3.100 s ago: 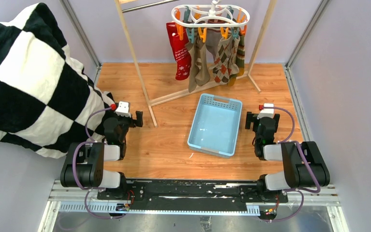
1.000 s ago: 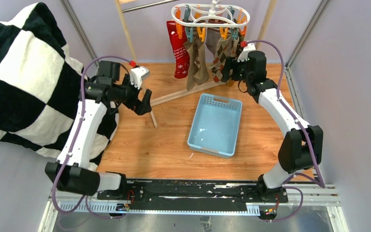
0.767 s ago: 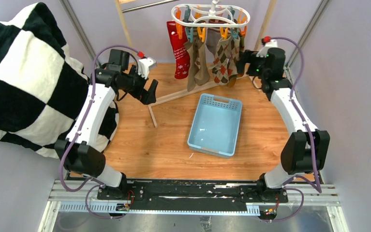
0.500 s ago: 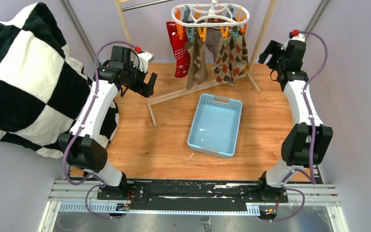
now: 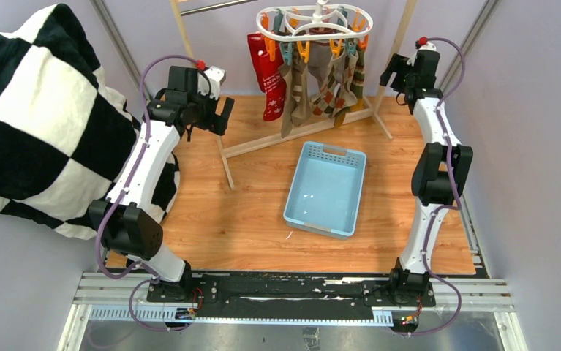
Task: Remove the socks clipped to the hanger
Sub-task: Adjust the clothesline at the center of the board.
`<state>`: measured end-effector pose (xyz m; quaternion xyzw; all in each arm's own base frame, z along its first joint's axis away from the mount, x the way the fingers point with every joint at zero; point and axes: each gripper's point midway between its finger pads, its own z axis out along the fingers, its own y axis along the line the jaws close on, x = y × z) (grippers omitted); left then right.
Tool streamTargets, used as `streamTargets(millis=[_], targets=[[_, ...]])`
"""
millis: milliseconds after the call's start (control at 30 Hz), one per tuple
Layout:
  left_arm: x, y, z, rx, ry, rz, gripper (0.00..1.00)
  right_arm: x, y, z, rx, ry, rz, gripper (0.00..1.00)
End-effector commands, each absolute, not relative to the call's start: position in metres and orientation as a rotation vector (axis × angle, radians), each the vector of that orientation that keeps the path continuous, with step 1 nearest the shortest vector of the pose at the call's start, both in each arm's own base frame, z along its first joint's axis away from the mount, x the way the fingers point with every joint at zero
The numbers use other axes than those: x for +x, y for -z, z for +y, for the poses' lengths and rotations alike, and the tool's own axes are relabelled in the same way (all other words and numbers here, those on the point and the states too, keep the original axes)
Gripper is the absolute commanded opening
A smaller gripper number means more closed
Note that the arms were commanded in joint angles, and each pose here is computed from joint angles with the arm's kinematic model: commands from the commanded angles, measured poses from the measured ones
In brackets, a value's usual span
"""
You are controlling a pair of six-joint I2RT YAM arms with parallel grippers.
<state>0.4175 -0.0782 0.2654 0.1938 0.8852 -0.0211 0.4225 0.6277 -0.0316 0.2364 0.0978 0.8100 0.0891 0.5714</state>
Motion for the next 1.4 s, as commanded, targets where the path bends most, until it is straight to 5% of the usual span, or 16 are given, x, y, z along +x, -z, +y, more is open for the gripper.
streamTargets(millis=[0,100,300,467,1133,1167,1300,1367], targets=[[0.428,-0.262,-0.073,0.412,0.017,2.220,1.00,0.656,-0.262,-0.029,0.149,-0.227,1.791,0.84],[0.430,-0.260,-0.071,0.403,0.005,2.227,1.00,0.671,-0.267,-0.021,0.132,-0.278,1.734,0.75],[0.442,-0.253,-0.065,0.377,-0.044,2.246,1.00,0.660,-0.275,-0.017,0.141,-0.266,1.687,0.11],[0.455,-0.255,-0.065,0.360,-0.059,2.241,1.00,0.628,-0.279,-0.023,0.168,-0.218,1.647,0.00],[0.405,-0.259,-0.073,0.415,0.049,2.217,1.00,0.559,-0.298,-0.018,0.010,-0.057,1.669,0.00],[0.401,-0.259,-0.074,0.418,0.061,2.215,1.00,0.558,-0.297,-0.018,0.010,-0.057,1.675,0.03],[0.383,-0.258,-0.081,0.429,0.130,2.214,1.00,0.557,-0.297,-0.014,0.037,-0.097,1.705,0.49],[0.372,-0.254,-0.086,0.447,0.174,2.227,1.00,0.551,-0.302,-0.013,0.069,-0.119,1.708,0.63]])
